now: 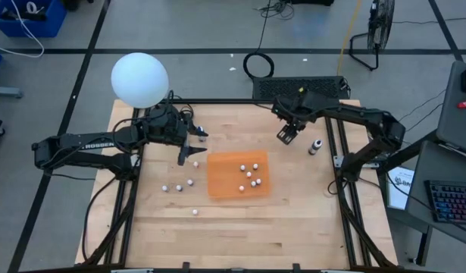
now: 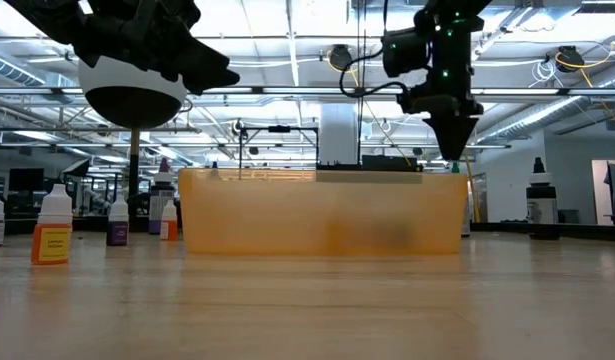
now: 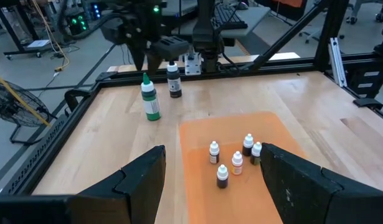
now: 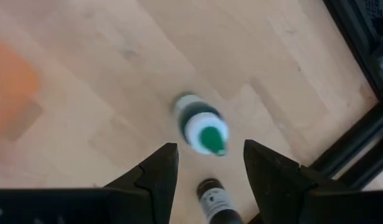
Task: Pick & Place food coloring
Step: Put the large green food coloring bottle into the orange bin
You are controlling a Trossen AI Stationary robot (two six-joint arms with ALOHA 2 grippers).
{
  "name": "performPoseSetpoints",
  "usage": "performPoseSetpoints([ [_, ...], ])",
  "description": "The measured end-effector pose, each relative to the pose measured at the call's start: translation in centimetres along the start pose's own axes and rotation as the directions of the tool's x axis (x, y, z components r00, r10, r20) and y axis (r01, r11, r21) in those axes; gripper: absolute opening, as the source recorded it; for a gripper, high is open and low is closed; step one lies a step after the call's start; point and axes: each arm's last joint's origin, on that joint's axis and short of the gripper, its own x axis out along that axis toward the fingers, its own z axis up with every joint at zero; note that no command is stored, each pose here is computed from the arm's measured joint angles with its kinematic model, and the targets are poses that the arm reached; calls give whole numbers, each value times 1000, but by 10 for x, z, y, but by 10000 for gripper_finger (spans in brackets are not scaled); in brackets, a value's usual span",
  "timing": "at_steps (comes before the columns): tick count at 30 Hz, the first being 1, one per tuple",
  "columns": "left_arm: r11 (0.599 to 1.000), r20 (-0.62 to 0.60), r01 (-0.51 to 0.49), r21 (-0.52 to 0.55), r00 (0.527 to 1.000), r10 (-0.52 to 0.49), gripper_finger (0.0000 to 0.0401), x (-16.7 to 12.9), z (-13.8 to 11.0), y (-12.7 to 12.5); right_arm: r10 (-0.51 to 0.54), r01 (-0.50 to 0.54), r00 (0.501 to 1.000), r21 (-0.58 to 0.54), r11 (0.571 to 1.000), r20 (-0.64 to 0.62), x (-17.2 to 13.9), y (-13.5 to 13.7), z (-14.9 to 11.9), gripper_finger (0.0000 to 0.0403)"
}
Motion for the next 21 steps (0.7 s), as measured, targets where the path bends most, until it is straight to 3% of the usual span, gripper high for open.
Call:
performPoseSetpoints([
  [8,1000,-12,-8,-3,1000,8,257,-2,-1,2,-1,1,1000,27,1000,-5,17,-12,1,171],
  [14,1000,-31,-22,-11,999,22,257,-30,-2,3,49,-48,999,24,999,-21,28,-9,-3,171],
  [21,996,83,-85,-23,993,86,257,-64,-32,-14,46,-45,999,10,999,-29,37,-8,-6,171],
])
